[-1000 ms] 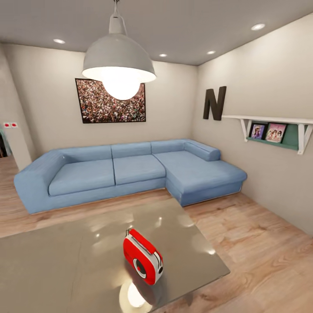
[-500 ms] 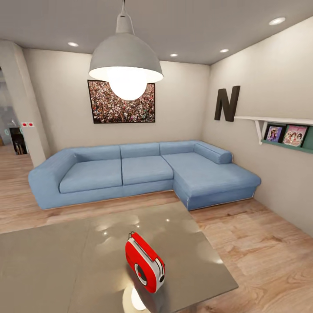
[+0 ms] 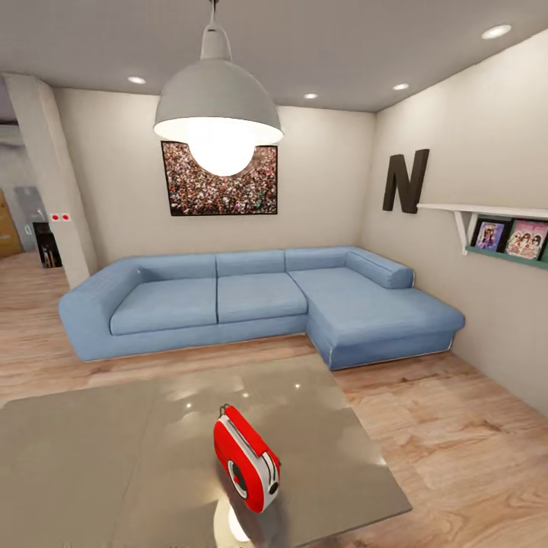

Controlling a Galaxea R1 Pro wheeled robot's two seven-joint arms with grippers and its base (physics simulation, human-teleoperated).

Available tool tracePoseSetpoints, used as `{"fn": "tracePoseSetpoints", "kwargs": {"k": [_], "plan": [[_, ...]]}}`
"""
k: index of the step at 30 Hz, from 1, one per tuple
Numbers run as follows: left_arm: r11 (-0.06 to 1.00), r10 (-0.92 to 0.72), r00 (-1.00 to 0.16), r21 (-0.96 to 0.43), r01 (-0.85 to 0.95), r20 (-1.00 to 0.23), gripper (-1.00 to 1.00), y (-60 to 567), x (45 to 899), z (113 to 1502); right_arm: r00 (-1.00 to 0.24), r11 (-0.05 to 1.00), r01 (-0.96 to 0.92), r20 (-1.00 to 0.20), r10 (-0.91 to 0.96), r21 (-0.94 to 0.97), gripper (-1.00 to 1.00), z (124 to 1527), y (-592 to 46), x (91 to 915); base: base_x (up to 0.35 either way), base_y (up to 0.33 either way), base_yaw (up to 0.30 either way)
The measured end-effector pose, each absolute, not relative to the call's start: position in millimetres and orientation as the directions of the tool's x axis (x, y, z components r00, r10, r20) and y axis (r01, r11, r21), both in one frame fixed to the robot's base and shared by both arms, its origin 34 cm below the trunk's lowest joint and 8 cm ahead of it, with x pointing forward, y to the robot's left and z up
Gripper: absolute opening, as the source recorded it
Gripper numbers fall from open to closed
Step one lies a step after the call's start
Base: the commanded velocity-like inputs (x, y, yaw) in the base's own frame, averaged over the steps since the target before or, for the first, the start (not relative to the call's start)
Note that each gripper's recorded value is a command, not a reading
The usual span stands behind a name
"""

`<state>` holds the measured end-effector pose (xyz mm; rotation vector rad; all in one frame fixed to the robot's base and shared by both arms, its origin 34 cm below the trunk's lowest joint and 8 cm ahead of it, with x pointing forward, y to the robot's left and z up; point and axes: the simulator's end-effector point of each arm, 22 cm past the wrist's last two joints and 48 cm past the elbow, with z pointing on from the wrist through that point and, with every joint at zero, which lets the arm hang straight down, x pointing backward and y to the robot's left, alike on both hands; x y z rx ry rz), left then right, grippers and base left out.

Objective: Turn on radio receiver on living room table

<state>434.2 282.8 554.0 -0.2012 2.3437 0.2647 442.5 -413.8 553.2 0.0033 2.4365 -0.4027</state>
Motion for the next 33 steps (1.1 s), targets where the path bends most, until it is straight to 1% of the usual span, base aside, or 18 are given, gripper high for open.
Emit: {"fn": "tracePoseSetpoints", "kwargs": {"k": [25,30,33], "plan": [[0.964,-0.064,-0.699,0.137,-0.228,-0.712,1.00,288.9,435.3,555.3,-0.782,0.955,0.097,-0.615,-0.102,-0.282,1.00,552.7,-411.7,442.9,0.000,-0.329,0.276],[0.964,-0.065,-0.699,0.136,-0.229,-0.712,1.00,289.1,435.4,555.4,-0.782,0.955,0.094,-0.614,-0.103,-0.281,1.00,552.5,-411.0,443.0,0.000,-0.277,0.278],[0.964,-0.066,-0.698,0.136,-0.229,-0.713,1.00,289.0,435.5,555.5,-0.782,0.955,0.092,-0.614,-0.106,-0.282,1.00,552.5,-410.6,443.0,0.000,-0.111,0.248]]}}
